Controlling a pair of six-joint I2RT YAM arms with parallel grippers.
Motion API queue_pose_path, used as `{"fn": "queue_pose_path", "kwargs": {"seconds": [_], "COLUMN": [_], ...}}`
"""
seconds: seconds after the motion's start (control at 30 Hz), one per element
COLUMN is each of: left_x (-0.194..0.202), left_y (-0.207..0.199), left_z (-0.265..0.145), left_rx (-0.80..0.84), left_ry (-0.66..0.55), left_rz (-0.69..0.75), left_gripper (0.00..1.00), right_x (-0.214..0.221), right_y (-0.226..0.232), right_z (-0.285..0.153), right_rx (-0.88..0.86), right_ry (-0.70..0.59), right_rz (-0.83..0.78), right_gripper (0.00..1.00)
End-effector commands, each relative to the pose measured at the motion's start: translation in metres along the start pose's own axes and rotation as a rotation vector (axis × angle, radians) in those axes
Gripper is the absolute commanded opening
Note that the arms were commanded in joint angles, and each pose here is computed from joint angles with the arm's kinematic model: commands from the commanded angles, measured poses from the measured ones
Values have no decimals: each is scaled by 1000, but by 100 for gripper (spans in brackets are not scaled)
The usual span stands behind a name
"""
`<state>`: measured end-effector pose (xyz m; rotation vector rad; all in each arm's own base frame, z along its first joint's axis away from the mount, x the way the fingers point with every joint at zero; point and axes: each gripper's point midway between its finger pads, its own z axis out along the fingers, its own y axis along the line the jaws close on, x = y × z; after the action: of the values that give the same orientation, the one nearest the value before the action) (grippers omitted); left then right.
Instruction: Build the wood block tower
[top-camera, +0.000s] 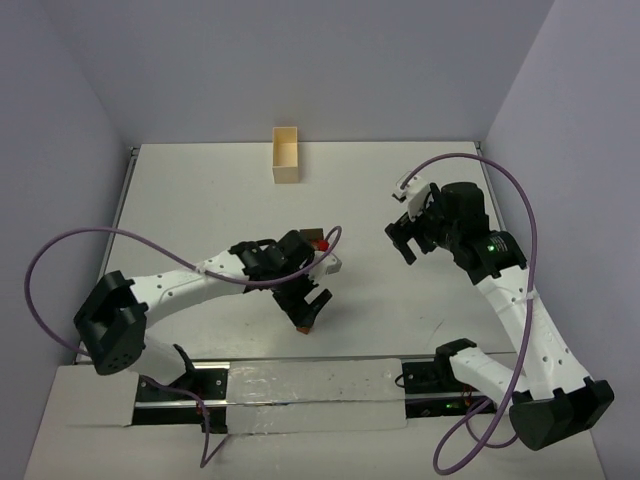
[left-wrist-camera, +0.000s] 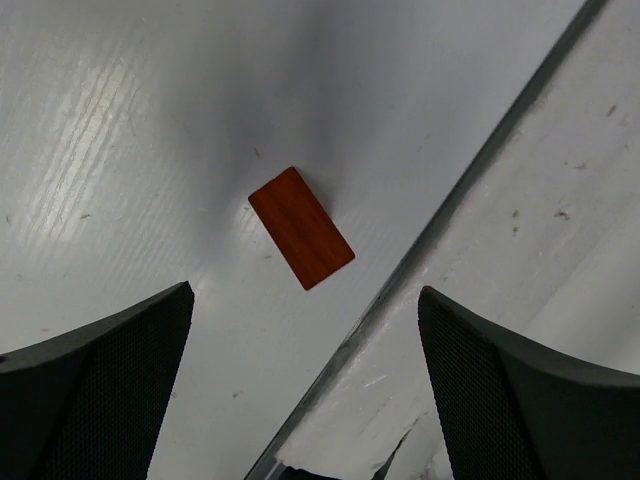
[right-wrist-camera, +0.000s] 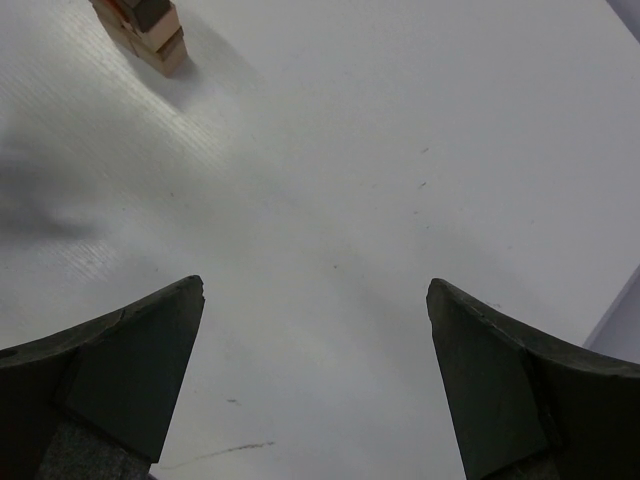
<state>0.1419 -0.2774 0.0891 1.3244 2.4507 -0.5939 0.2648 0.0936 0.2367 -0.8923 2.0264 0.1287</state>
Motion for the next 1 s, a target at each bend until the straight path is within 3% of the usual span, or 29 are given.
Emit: {"fn": "queue_pose_path", "kwargs": {"seconds": [0.0, 0.53, 0.97], "left_x": [-26, 1, 19], "left_y": [0, -27, -14], "left_z": [-2, 39, 57], "left_rx": [-36, 3, -54], "left_ry": [-20, 164, 251], "left_rz": [-60, -87, -96], "left_gripper": [99, 99, 99], "right_x": [-6, 5, 11], "right_y": [-8, -7, -5], "right_z": [2, 15, 16], "right_rx": [30, -31, -51], "right_ry": [-46, -16, -11], "right_rz": [28, 27, 21], "right_gripper": [100, 100, 100]}}
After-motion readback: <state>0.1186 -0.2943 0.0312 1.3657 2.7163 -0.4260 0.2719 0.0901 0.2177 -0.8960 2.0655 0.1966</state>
